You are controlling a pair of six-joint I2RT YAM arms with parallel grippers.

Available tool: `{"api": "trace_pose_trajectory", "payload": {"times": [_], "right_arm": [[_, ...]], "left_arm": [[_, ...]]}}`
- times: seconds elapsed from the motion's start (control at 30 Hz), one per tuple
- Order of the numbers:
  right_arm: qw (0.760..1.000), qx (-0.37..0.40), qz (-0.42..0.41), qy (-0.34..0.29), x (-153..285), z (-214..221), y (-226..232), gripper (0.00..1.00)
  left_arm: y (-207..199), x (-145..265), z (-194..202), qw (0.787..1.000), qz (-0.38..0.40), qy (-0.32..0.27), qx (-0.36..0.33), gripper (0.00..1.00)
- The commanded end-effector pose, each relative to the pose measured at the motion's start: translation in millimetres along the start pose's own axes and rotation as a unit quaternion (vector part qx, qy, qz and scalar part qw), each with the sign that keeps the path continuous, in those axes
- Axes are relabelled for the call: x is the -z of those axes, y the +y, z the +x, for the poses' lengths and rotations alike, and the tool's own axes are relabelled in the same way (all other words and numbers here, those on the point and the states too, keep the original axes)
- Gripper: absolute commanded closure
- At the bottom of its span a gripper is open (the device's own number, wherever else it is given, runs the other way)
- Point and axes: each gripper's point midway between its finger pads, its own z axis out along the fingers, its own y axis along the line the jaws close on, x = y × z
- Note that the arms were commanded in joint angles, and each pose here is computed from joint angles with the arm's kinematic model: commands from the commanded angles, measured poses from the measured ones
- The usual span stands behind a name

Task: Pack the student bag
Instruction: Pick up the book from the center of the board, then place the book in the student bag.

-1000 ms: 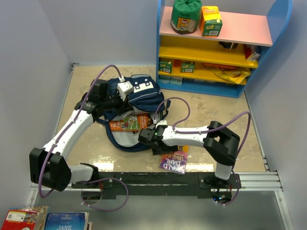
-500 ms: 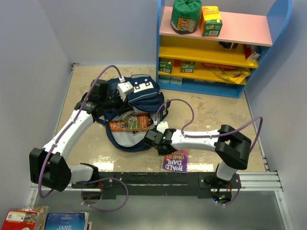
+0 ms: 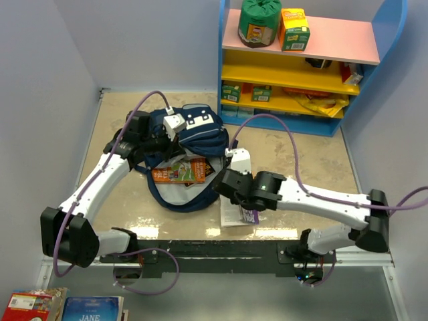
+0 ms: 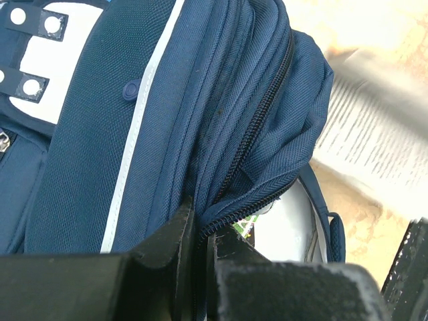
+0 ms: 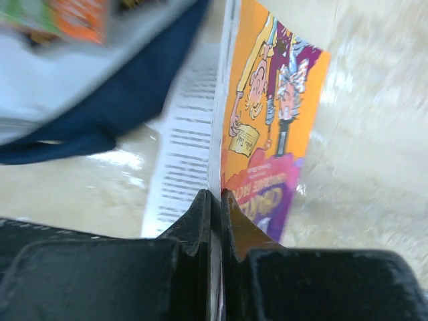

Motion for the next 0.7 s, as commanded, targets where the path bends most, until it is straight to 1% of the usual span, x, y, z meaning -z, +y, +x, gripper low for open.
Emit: {"api": "trace_pose_trajectory", "payload": {"times": [0.0,0.07,0.1,0.13,0.17,0.2,0.23,0.27,0.3,0.33,0.37,0.4,0.47,0.5,0.53,0.57,0.6,0.63,0.67], "right_arm": [[0.993,0.033,-0.013,-0.116,63,-65,-11,1.0],[0.988,0.056,-0.023,-0.141,79,-71,-4,1.0],[0.985,0.056,-0.032,-0.16,94,-83,0,1.0],[0.983,0.085,-0.027,-0.162,102,-78,3,1.0],[0.979,0.09,-0.007,-0.185,111,-87,0,1.0],[0.977,0.071,-0.02,-0.198,130,-99,6,1.0],[0.975,0.108,-0.02,-0.195,136,-90,15,1.0],[0.972,0.113,-0.029,-0.204,144,-92,21,1.0],[0.968,0.129,-0.045,-0.209,154,-91,31,1.0],[0.963,0.141,-0.08,-0.217,164,-83,50,1.0],[0.959,0.15,-0.093,-0.22,165,-81,58,1.0],[0.955,0.184,-0.102,-0.208,158,-70,64,1.0],[0.951,0.182,-0.13,-0.212,155,-66,80,1.0],[0.945,0.217,-0.125,-0.21,143,-56,81,1.0],[0.942,0.206,-0.146,-0.223,144,-58,93,1.0],[0.937,0.215,-0.153,-0.23,142,-57,97,1.0],[0.928,0.246,-0.137,-0.243,133,-55,94,1.0],[0.925,0.236,-0.145,-0.261,133,-62,103,1.0],[0.921,0.243,-0.14,-0.271,129,-65,105,1.0]], "left_arm": [[17,10,-47,0.997,-0.033,-0.057,-0.044,1.0],[18,8,-46,0.997,-0.029,-0.051,-0.04,1.0],[18,7,-46,0.998,-0.027,-0.049,-0.042,1.0],[19,7,-47,0.997,-0.028,-0.049,-0.043,1.0],[20,7,-48,0.997,-0.029,-0.049,-0.043,1.0],[22,7,-49,0.997,-0.033,-0.05,-0.047,1.0],[24,7,-50,0.997,-0.038,-0.05,-0.049,1.0],[26,7,-51,0.997,-0.041,-0.05,-0.051,1.0],[26,7,-53,0.996,-0.042,-0.051,-0.051,1.0],[28,6,-53,0.997,-0.043,-0.05,-0.05,1.0],[28,6,-53,0.997,-0.042,-0.05,-0.048,1.0],[27,6,-54,0.997,-0.041,-0.052,-0.047,1.0],[25,7,-56,0.997,-0.039,-0.057,-0.045,1.0],[24,9,-58,0.997,-0.039,-0.06,-0.044,1.0],[22,11,-62,0.996,-0.036,-0.065,-0.046,1.0],[20,12,-63,0.996,-0.034,-0.065,-0.046,1.0],[18,13,-66,0.996,-0.031,-0.067,-0.047,1.0],[16,17,-73,0.996,-0.027,-0.074,-0.051,1.0],[14,19,-74,0.996,-0.023,-0.072,-0.049,1.0]]}}
